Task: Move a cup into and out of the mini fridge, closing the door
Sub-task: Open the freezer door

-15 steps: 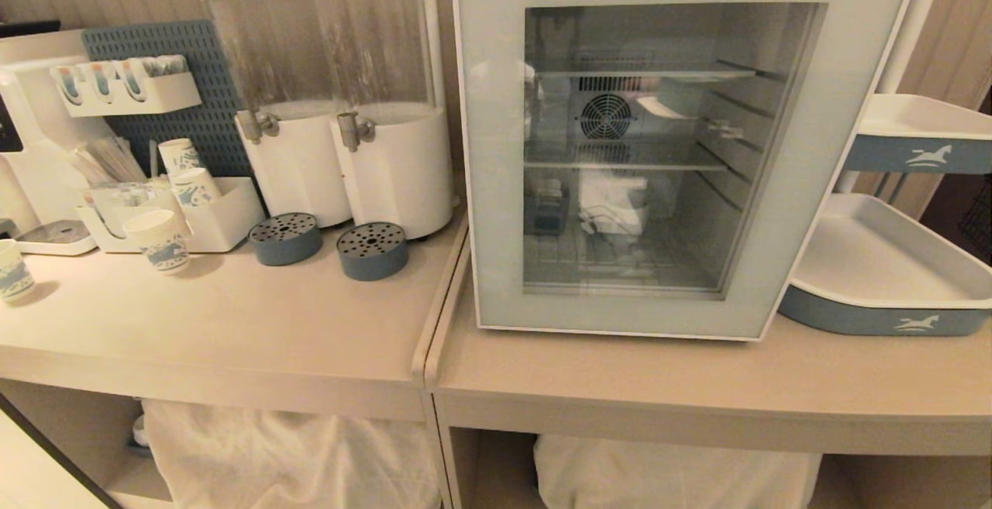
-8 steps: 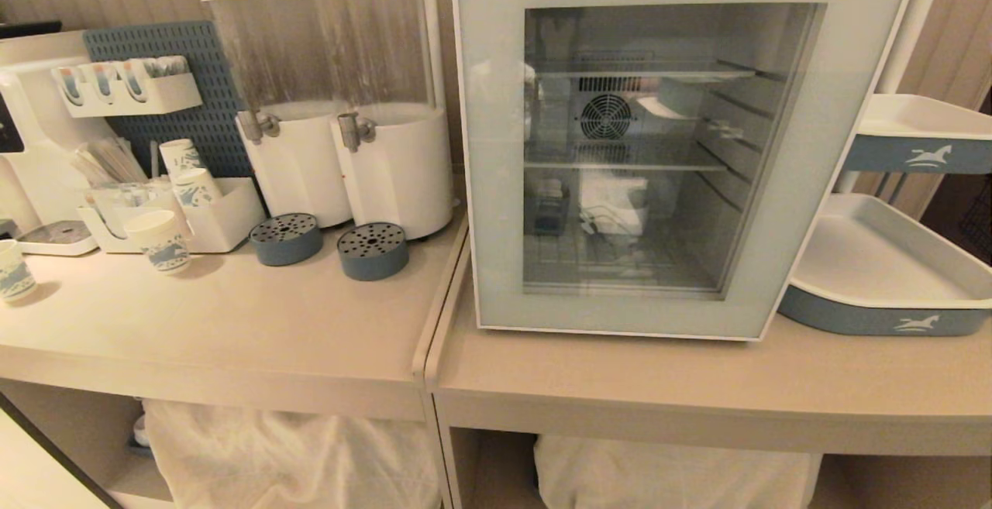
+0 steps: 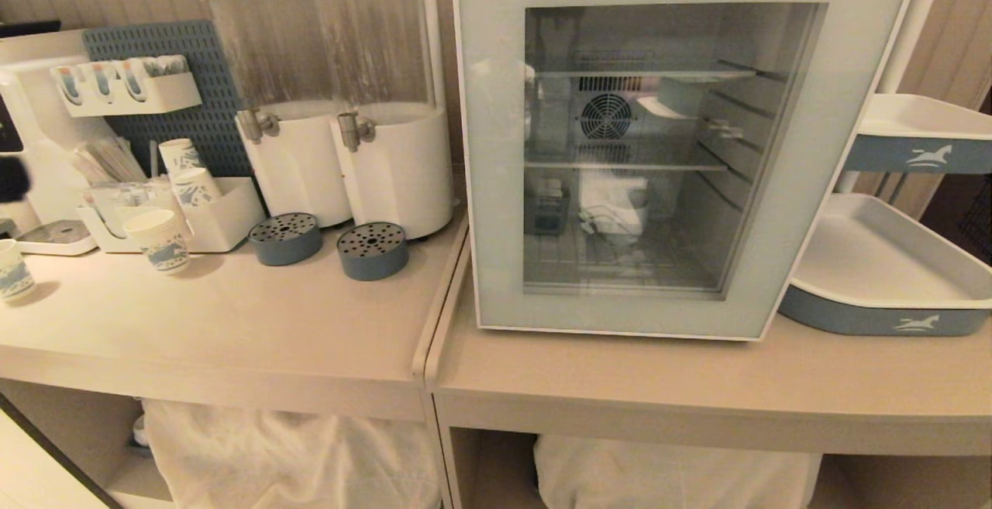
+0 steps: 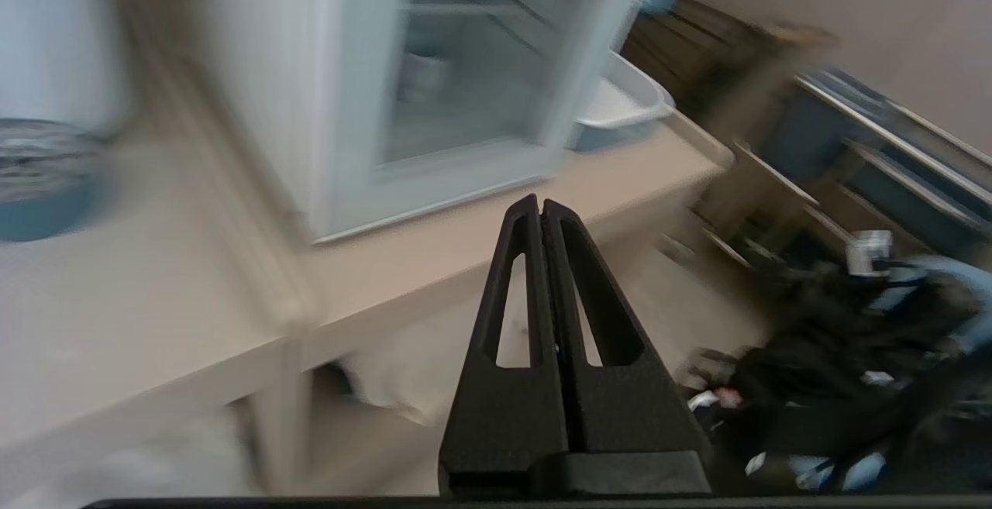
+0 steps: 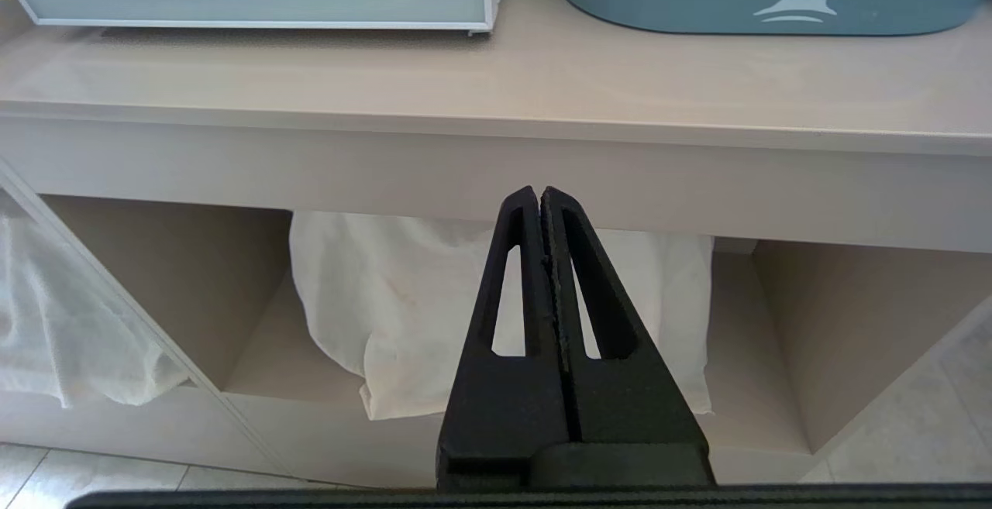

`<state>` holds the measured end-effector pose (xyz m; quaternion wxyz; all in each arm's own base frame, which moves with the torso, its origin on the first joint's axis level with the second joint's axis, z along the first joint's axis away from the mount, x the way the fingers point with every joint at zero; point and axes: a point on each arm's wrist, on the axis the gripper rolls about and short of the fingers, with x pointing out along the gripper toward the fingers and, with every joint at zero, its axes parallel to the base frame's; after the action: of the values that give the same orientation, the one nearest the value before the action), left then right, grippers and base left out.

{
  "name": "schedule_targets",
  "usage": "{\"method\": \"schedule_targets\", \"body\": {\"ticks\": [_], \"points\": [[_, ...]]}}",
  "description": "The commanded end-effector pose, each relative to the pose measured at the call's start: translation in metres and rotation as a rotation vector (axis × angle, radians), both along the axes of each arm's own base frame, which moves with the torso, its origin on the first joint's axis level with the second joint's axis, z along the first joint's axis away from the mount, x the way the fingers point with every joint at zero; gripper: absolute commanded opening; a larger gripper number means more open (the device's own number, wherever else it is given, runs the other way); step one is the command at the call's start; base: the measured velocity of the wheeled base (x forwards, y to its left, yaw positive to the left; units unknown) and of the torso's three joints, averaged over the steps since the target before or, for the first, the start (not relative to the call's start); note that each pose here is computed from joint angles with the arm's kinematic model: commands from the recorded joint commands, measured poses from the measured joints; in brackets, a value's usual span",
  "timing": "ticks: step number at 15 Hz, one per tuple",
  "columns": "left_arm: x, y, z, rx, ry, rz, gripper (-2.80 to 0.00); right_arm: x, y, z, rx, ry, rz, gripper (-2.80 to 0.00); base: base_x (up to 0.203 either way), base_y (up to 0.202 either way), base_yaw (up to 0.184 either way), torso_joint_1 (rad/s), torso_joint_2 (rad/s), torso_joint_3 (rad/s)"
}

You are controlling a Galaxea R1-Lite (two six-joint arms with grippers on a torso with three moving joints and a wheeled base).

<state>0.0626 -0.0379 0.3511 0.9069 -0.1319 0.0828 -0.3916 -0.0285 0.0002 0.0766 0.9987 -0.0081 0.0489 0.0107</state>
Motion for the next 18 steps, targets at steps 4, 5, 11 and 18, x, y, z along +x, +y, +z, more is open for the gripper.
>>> {"method": "schedule_targets", "body": {"ticks": [4,5,11,18], "points": [[0.143,-0.003,-0.015,-0.023,0.161,-0.211,-2.8,0.0,0.0,0.0,-0.003,0.002,0.001,-2.8,0.0,0.0,0.0,0.0,0.0,0.0],[0.172,0.009,-0.024,-0.019,0.103,-0.261,-2.8,0.0,0.0,0.0,-0.003,0.002,0.001,-2.8,0.0,0.0,0.0,0.0,0.0,0.0],[0.275,0.033,-0.067,0.054,-0.068,-0.35,-2.8,0.0,0.0,0.0,-0.005,0.002,0.001,-2.8,0.0,0.0,0.0,0.0,0.0,0.0],[0.321,-0.032,-0.098,0.043,-0.003,-0.527,0.0,0.0,0.0,0.0,-0.005,0.002,0.001,-2.8,0.0,0.0,0.0,0.0,0.0,0.0]]}}
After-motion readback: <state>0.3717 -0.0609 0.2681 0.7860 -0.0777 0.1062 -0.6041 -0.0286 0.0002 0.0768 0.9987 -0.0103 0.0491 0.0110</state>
